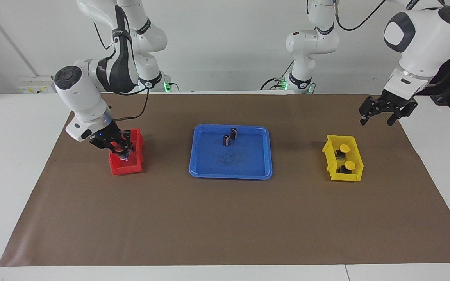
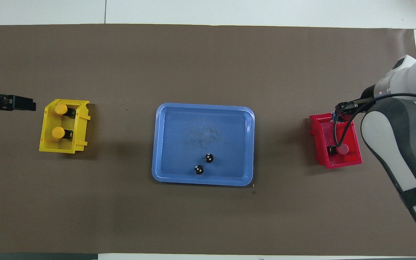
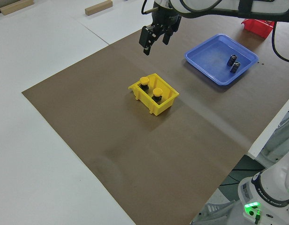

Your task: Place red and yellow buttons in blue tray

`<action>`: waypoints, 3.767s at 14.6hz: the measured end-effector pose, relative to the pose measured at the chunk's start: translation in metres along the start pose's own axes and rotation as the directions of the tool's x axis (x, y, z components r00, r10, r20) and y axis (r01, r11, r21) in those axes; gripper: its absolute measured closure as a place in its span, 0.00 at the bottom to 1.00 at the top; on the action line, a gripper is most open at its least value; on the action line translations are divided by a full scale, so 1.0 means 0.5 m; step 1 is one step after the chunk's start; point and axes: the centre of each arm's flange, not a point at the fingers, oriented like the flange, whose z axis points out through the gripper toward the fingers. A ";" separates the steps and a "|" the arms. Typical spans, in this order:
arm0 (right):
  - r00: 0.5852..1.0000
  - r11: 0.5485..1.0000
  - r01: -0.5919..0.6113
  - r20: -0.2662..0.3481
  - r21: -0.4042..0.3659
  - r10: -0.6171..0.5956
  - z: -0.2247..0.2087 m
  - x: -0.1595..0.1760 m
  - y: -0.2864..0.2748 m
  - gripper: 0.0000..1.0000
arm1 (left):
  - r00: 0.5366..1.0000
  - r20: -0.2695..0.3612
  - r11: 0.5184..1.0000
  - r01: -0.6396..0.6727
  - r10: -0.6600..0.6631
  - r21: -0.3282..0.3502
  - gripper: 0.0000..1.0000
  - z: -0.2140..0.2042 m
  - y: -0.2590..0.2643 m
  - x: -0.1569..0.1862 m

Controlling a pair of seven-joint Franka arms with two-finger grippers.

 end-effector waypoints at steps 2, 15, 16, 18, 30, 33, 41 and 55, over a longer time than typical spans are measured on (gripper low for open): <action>0.997 0.997 -0.077 -0.026 0.005 0.077 -0.047 0.045 -0.146 0.59 | 1.000 0.014 1.000 0.001 -0.001 0.002 0.20 0.082 -0.002 0.013; 0.958 0.960 -0.281 -0.062 0.013 0.282 0.249 0.036 -0.698 0.59 | 1.000 0.016 1.000 0.007 -0.007 0.002 0.32 0.249 -0.005 0.054; 0.957 0.959 -0.282 -0.068 0.019 0.283 0.256 0.033 -0.702 0.59 | 1.000 0.015 1.000 0.006 -0.006 0.002 0.32 0.258 -0.005 0.055; 0.956 0.958 -0.284 -0.072 0.023 0.285 0.275 0.023 -0.709 0.59 | 1.000 0.013 1.000 0.005 -0.005 0.003 0.32 0.280 -0.003 0.052; 0.962 0.968 -0.248 -0.112 0.032 0.250 0.092 0.099 -0.570 0.23 | 1.000 0.015 1.000 0.019 -0.019 -0.022 0.59 0.288 0.007 0.050; 0.986 0.988 -0.153 -0.068 0.003 0.153 -0.001 0.089 -0.298 0.23 | 0.997 0.073 0.999 0.015 -0.012 -0.048 0.59 0.142 0.033 0.097; 0.999 0.999 0.049 -0.018 0.015 -0.048 0.154 -0.168 0.054 0.23 | 0.998 0.054 0.997 0.022 -0.018 -0.070 0.59 0.128 0.547 0.073; 0.991 0.992 0.129 -0.042 0.003 -0.128 0.225 -0.225 0.088 0.30 | 0.993 0.085 0.995 0.084 -0.080 -0.052 0.41 0.315 0.802 -0.028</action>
